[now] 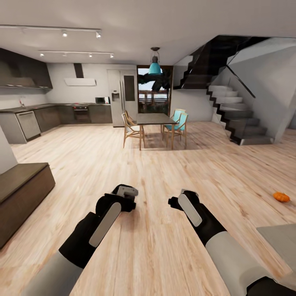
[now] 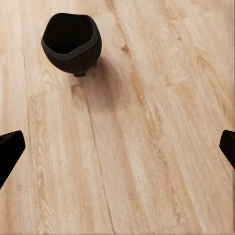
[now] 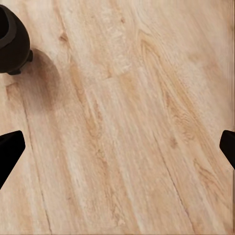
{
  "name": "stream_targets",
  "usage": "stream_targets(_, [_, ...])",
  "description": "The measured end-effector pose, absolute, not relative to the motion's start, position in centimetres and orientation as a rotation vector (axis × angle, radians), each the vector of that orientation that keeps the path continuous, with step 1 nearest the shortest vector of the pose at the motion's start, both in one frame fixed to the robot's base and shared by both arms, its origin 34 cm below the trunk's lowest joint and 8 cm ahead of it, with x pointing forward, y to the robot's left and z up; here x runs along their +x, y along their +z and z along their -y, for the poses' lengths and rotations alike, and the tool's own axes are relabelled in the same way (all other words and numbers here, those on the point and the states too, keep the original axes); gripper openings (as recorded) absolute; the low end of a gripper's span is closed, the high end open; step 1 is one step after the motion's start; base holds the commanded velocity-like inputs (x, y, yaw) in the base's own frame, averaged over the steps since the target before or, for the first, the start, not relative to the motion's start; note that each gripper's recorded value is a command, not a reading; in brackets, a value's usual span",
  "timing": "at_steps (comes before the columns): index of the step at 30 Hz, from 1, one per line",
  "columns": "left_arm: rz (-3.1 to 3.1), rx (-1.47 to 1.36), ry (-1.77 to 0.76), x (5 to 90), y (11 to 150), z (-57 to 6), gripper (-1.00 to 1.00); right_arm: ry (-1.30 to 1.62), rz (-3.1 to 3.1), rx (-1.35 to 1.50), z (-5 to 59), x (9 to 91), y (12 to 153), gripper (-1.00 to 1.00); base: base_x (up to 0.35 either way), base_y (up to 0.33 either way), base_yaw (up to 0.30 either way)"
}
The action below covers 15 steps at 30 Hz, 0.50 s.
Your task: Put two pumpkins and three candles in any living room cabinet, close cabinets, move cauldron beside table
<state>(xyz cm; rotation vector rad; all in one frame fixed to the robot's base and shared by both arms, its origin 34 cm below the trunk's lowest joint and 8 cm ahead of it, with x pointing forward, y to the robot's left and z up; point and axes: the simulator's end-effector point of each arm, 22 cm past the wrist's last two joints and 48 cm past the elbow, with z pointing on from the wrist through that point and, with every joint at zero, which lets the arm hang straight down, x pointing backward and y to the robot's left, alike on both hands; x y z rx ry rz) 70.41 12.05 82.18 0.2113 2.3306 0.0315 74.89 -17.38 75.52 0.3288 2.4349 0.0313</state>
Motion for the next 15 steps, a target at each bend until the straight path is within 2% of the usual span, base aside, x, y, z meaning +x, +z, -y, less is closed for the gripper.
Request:
stream_targets(6, [-2.322,0.212,0.029,70.43,82.56,-11.96,1.00,0.031,-2.433,0.329,17.40,74.90,75.64,1.00,-0.021,0.001,-0.266])
stream_targets(15, [-2.316,0.212,0.029,70.41,82.86,-11.95,1.00,0.030,-2.429,0.329,17.49,74.90,75.85,1.00,-0.221,0.116,-0.271])
